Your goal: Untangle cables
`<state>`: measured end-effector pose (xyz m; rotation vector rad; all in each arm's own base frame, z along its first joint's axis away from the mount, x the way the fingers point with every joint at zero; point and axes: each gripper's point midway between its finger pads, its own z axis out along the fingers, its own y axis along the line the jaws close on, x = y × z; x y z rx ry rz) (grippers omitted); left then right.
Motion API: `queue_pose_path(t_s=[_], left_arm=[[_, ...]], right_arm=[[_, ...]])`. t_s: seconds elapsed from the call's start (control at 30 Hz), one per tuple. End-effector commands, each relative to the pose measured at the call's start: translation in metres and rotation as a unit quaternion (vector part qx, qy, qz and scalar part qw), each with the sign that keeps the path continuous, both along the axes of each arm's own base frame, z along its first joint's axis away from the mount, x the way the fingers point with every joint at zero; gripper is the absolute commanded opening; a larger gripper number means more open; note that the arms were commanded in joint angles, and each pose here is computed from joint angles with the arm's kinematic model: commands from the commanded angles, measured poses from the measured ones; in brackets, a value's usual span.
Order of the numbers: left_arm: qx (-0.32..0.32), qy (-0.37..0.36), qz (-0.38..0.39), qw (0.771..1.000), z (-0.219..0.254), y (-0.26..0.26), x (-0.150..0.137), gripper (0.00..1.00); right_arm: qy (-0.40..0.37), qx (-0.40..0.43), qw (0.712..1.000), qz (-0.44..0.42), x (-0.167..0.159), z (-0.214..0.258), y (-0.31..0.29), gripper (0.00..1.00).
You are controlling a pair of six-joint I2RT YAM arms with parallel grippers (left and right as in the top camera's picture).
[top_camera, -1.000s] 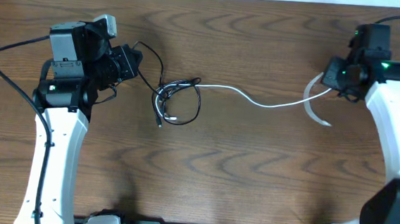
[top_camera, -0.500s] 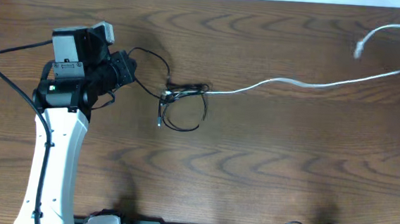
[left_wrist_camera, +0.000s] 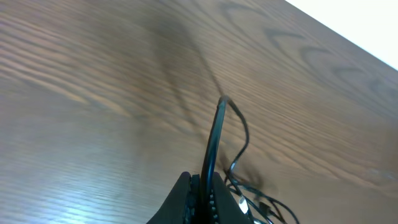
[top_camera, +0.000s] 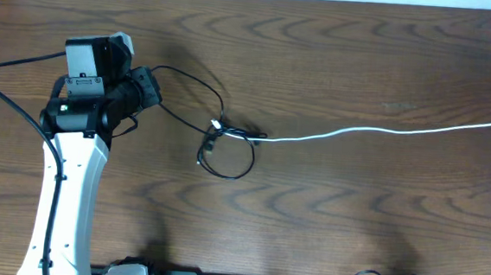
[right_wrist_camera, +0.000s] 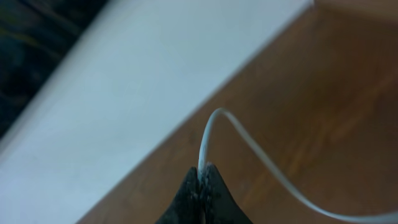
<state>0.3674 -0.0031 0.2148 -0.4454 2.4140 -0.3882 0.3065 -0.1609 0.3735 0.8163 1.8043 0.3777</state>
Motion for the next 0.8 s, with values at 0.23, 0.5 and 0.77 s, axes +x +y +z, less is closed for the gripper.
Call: queue_pose_path(t_s=[0.23,0.5,0.77], left_arm=[[0.079,0.007,0.120,0.990,0.001,0.049,0.005,0.07],[-0.033,0.007,-0.014,0.999,0.002,-0.010,0.003,0.07],[-0.127,0.007,-0.115,0.985,0.013,-0.055,-0.011,0.08]], right_arm=[[0.167,0.006,0.984,-0.054,-0.009,-0.081,-0.028,0.01],[0.206,-0.014,0.962,0.177,0.024,-0.117,0.057,0.01],[0.251,-0.013,0.925,0.284,0.058,-0.162,0.115,0.02]])
